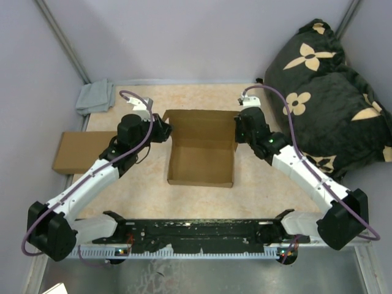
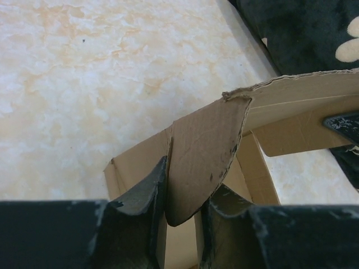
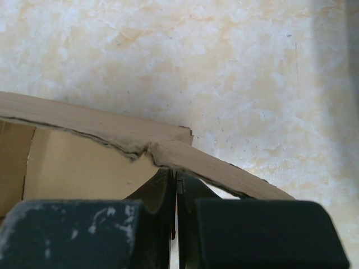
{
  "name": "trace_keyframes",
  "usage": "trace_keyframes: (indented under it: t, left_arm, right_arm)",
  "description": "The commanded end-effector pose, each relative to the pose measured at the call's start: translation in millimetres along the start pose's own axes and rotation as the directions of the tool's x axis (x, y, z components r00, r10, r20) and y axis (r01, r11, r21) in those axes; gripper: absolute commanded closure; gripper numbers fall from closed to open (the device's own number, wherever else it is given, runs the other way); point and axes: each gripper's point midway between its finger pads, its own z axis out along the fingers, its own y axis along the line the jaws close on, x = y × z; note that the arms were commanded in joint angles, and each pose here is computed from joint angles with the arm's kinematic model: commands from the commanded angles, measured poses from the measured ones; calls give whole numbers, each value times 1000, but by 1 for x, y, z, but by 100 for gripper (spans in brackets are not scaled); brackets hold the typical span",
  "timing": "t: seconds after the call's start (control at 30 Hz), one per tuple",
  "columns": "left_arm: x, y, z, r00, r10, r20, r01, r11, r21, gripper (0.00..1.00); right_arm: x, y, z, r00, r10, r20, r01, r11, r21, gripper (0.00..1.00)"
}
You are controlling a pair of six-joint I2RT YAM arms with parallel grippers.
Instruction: Fold the paper box
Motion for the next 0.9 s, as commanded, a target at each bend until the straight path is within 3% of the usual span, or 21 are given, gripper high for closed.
trace_keyframes:
  t: [0.0, 0.4, 0.6, 0.87]
  left_arm:
    - [1, -13, -9, 1000, 12, 1, -12, 998, 55, 72]
    - [-8, -17, 2, 998, 60, 10, -60, 996, 63, 70]
    - [4, -14, 7, 997, 72, -28, -70, 995, 68, 70]
    - [22, -3, -15, 987, 112, -119, -109, 994, 30, 64]
  right_arm:
    - [-60, 27, -9, 981, 84, 174, -69, 994, -88, 99]
    - [-74, 41, 8, 981, 60, 183, -42, 994, -101, 99]
    - [-43, 35, 11, 991, 38, 131, -27, 996, -86, 98]
    - [15, 35, -10, 1000, 17, 18, -15, 994, -110, 95]
